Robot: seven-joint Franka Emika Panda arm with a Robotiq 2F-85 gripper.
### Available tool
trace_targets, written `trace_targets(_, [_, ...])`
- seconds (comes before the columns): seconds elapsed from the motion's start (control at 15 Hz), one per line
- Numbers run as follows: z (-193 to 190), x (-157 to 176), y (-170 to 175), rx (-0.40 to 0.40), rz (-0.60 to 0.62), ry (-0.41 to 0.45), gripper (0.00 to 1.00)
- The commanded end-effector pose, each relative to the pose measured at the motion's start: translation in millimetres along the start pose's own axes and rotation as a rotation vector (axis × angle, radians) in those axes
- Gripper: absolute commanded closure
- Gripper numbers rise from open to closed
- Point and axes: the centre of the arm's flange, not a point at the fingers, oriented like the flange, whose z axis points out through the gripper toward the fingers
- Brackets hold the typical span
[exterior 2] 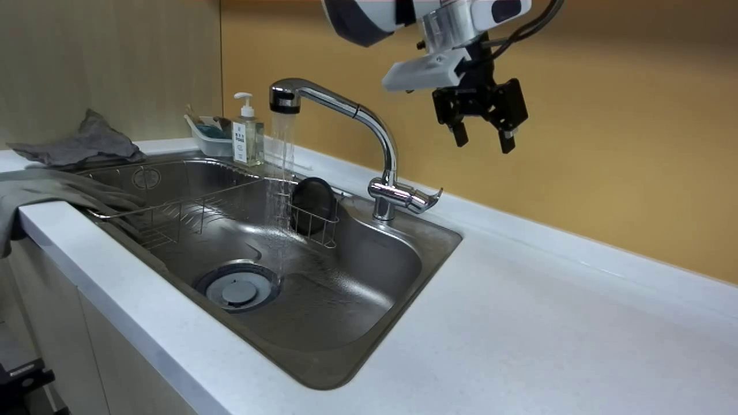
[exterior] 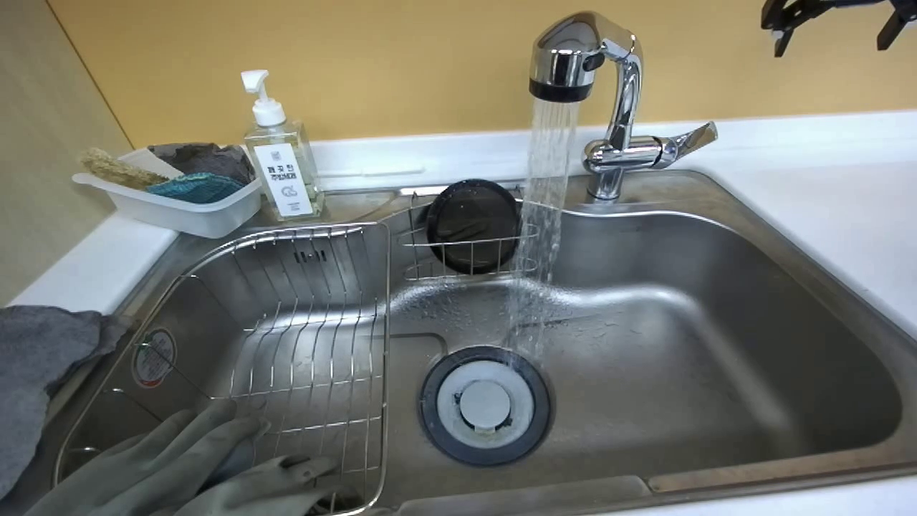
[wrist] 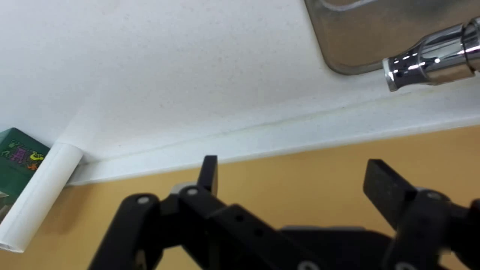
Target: Open the faucet.
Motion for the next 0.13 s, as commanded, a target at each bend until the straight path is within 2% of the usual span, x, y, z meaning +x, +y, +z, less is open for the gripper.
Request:
trace_targets(0.0, [-24.0, -9.6, -4.7, -0.006, -0.023, -0.064, 0.00])
trace_targets(0.07, [-25.7, -12.4, -7.4, 0.000, -0.034, -0.086, 0.00])
